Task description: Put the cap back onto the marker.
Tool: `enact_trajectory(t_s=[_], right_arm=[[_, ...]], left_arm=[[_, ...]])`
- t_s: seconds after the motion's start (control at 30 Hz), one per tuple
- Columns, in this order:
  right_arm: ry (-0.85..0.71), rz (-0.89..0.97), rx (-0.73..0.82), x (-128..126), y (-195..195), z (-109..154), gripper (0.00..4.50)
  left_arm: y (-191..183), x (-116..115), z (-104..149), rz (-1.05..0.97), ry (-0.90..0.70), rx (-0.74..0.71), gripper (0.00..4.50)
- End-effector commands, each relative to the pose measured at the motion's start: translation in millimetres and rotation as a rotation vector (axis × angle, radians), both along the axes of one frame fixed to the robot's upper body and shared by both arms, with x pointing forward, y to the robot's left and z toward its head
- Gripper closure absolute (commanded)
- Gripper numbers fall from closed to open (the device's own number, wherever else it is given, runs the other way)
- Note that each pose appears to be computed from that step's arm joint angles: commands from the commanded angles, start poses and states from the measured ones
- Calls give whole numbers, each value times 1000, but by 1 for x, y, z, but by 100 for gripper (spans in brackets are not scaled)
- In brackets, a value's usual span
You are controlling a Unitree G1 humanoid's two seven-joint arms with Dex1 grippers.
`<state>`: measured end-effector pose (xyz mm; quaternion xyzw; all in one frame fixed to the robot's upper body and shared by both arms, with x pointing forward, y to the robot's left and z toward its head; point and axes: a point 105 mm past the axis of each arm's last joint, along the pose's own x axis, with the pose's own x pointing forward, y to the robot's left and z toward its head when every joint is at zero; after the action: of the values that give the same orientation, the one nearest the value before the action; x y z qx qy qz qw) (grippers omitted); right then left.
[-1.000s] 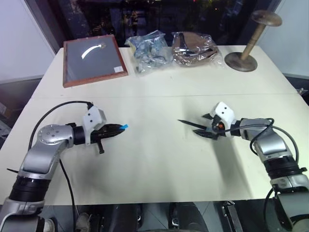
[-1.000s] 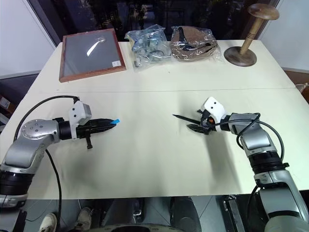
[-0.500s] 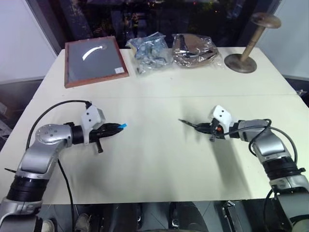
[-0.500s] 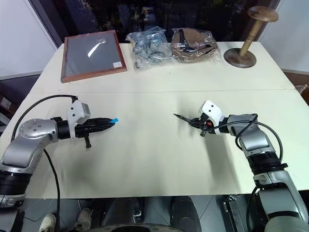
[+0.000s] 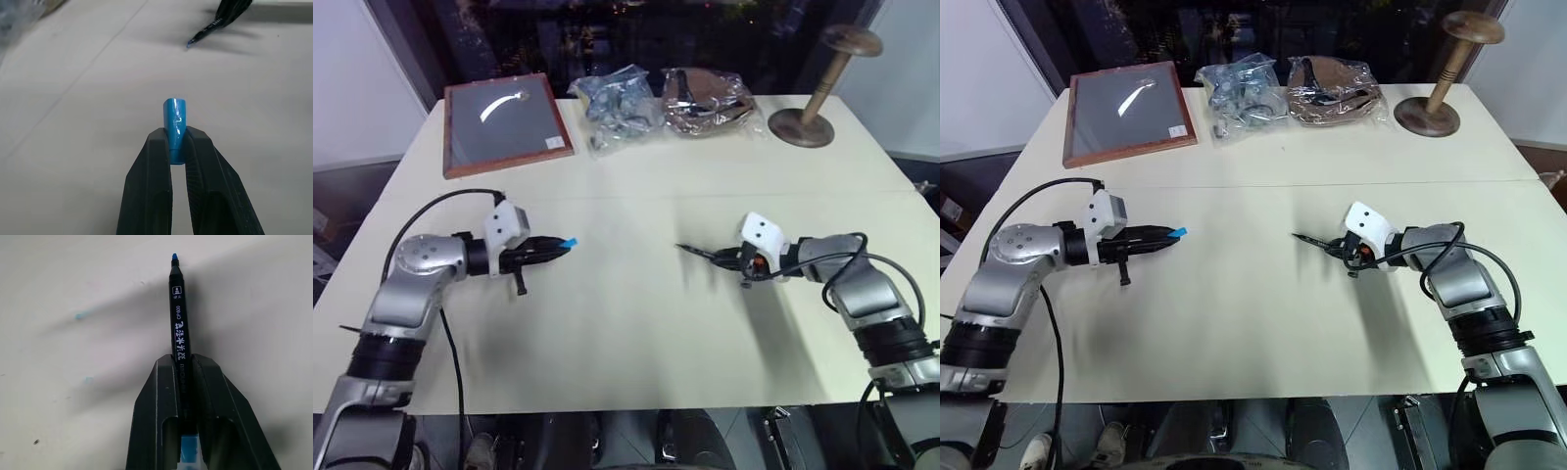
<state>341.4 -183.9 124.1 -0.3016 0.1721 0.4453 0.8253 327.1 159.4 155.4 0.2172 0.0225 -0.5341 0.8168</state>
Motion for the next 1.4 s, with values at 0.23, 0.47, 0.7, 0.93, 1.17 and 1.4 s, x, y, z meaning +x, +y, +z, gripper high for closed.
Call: enact_trajectory(t_s=[0.23,0.47,0.7,0.93,1.17,1.4], right_arm=[[-151,228,-59,-20,42,48,447],[-161,290,-54,-26,63,53,447],[-187,319,-35,-26,78,59,447],[-197,342,-29,-26,88,62,447],[-198,367,-27,-29,96,63,447],[-202,391,-54,-33,98,59,447]], left_arm=[[-20,16,12,-170,-83,32,450],[-30,18,16,-283,-101,54,450],[-39,10,7,-355,-81,84,450],[-38,4,-1,-369,-28,112,450],[-40,4,1,-359,-14,95,450],[-39,3,1,-350,25,84,450]])
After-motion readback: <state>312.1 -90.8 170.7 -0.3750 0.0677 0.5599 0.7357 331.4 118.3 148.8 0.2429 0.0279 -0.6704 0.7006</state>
